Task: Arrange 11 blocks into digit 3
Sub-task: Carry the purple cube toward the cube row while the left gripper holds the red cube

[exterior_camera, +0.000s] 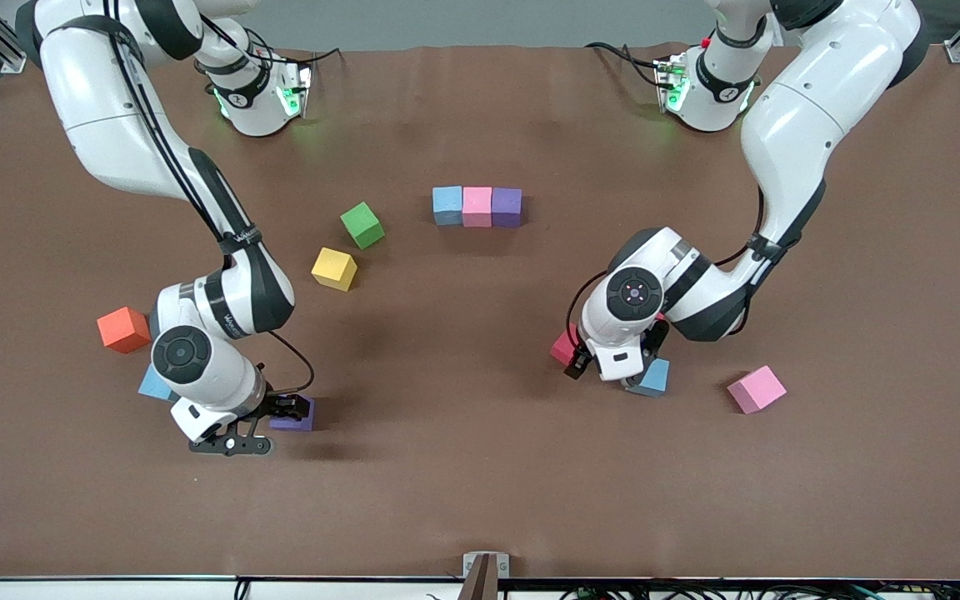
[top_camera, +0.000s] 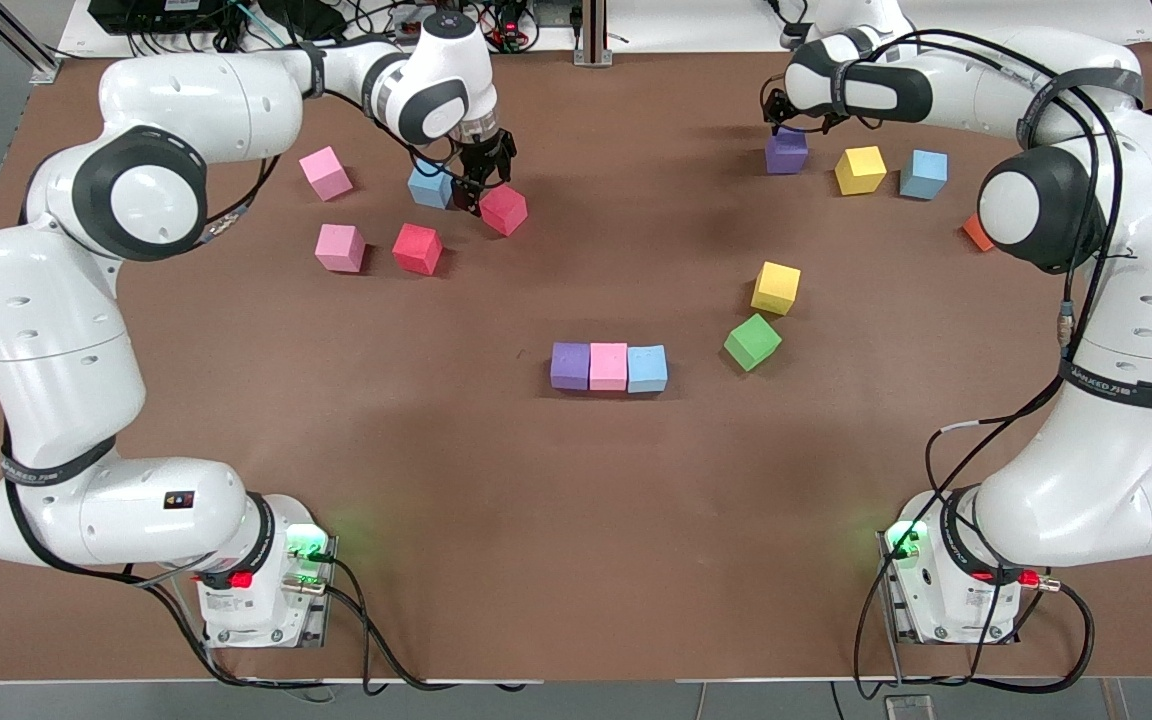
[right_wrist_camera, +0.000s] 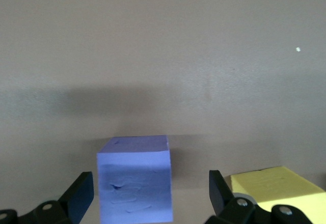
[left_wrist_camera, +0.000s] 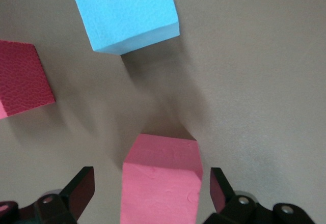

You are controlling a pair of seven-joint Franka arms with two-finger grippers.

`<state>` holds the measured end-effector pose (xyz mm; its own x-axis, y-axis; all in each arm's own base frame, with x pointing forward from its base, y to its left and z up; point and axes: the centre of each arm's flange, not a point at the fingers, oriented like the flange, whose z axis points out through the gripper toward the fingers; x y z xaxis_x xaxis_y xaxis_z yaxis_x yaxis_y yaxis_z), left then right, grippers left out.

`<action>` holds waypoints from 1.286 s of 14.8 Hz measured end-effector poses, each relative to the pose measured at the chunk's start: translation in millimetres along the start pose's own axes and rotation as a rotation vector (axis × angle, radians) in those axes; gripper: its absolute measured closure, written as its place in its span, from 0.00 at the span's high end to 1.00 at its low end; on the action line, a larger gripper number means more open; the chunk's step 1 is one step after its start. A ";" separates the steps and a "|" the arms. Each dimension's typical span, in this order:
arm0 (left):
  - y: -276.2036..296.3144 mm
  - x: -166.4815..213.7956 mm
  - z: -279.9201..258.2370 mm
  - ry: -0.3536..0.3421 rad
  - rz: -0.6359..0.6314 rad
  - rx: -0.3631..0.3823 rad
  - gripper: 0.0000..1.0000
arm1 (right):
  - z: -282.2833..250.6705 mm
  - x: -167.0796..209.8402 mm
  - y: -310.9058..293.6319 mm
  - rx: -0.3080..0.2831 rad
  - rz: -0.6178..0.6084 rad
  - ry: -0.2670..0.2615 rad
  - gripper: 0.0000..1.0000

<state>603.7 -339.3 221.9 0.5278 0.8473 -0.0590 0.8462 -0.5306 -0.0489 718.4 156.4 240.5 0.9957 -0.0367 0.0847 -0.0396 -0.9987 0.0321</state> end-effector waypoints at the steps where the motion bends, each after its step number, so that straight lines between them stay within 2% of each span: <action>1: 0.1 -0.2 2.4 -0.003 0.000 0.000 1.00 | 0.2 1.5 -1.5 0.005 -0.004 0.001 1.00; 4: 3.1 -1.1 1.7 -0.012 0.000 -0.026 0.98 | 8.2 2.2 -4.0 0.011 -0.052 -0.007 1.00; 5: 3.5 -1.4 1.4 -0.013 0.000 -0.030 0.92 | 10.8 2.2 -3.6 0.013 -0.062 -0.012 1.00; 6: 3.6 -1.5 1.5 -0.014 0.000 -0.031 0.92 | 13.4 2.1 -3.5 0.014 -0.068 -0.015 1.00; 9: 3.9 -6.3 3.1 -0.016 0.007 -0.030 0.64 | 17.9 1.7 -4.4 0.016 -0.081 -0.021 1.00; 10: 4.4 -8.9 2.3 -0.016 0.010 -0.032 0.59 | 18.9 1.3 -4.9 0.017 -0.083 -0.023 1.00; 17: 4.9 -11.6 2.3 -0.015 0.021 -0.032 0.56 | 28.3 -1.0 -6.7 0.018 -0.096 -0.037 0.97; 18: 4.9 -11.5 2.2 -0.015 0.022 -0.033 0.56 | 28.2 -1.2 -7.9 0.019 -0.097 -0.036 0.89; 19: 5.1 -11.5 1.8 -0.015 0.024 -0.033 0.54 | 27.9 -1.6 -9.9 0.020 -0.100 -0.036 0.89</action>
<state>601.8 -351.8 220.5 0.5467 0.8340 -0.0750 0.8356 -0.5491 -0.0146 719.5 165.3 212.2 0.9970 0.0627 0.0462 0.0619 -0.9979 0.0192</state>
